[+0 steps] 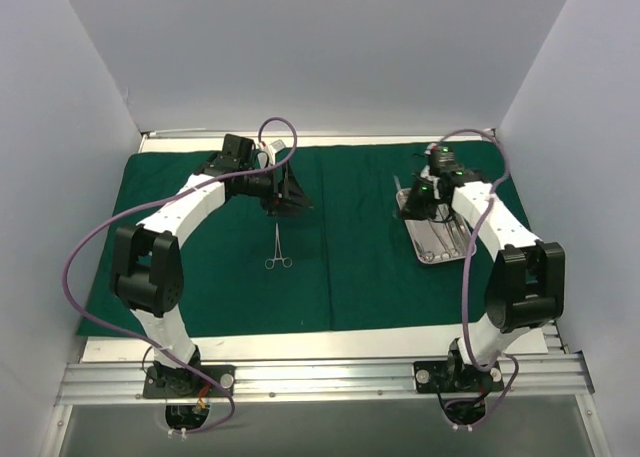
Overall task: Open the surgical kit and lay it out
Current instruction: Pick up the medical item from the container, then place the medical item in the surgical kit.
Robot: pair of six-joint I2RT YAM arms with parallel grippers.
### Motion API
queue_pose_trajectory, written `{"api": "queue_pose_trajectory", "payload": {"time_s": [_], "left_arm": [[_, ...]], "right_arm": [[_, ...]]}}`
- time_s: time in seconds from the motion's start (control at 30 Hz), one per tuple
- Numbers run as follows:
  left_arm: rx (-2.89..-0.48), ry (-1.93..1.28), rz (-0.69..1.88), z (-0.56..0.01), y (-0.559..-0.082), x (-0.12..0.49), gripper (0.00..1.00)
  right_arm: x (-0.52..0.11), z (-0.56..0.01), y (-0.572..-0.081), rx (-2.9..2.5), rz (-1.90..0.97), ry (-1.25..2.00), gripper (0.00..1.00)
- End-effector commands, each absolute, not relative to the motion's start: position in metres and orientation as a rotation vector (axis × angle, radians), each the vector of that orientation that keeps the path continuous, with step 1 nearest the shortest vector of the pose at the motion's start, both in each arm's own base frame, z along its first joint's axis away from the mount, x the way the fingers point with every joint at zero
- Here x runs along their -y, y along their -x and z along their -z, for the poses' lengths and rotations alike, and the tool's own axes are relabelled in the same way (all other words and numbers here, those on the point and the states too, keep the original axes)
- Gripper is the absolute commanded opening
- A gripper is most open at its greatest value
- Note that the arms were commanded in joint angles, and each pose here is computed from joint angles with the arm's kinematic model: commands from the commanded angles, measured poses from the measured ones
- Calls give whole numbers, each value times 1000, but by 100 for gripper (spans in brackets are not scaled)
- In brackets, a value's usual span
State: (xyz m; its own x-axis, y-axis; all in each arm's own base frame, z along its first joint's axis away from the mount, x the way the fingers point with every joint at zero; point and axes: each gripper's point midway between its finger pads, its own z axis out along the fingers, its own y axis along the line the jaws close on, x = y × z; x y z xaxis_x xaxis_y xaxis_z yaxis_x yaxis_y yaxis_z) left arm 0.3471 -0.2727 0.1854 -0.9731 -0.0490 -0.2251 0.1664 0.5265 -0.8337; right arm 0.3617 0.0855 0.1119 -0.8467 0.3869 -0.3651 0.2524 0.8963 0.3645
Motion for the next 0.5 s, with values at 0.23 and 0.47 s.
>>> {"api": "queue_pose_trajectory", "payload": {"time_s": [0.23, 0.47], "left_arm": [[-2345, -24, 1463, -238, -370, 285, 68], [-2307, 13, 1411, -245, -365, 288, 68]], "right_arm": [[-213, -185, -358, -2458, -792, -34, 0], [-255, -198, -352, -2442, -875, 58, 0]]}}
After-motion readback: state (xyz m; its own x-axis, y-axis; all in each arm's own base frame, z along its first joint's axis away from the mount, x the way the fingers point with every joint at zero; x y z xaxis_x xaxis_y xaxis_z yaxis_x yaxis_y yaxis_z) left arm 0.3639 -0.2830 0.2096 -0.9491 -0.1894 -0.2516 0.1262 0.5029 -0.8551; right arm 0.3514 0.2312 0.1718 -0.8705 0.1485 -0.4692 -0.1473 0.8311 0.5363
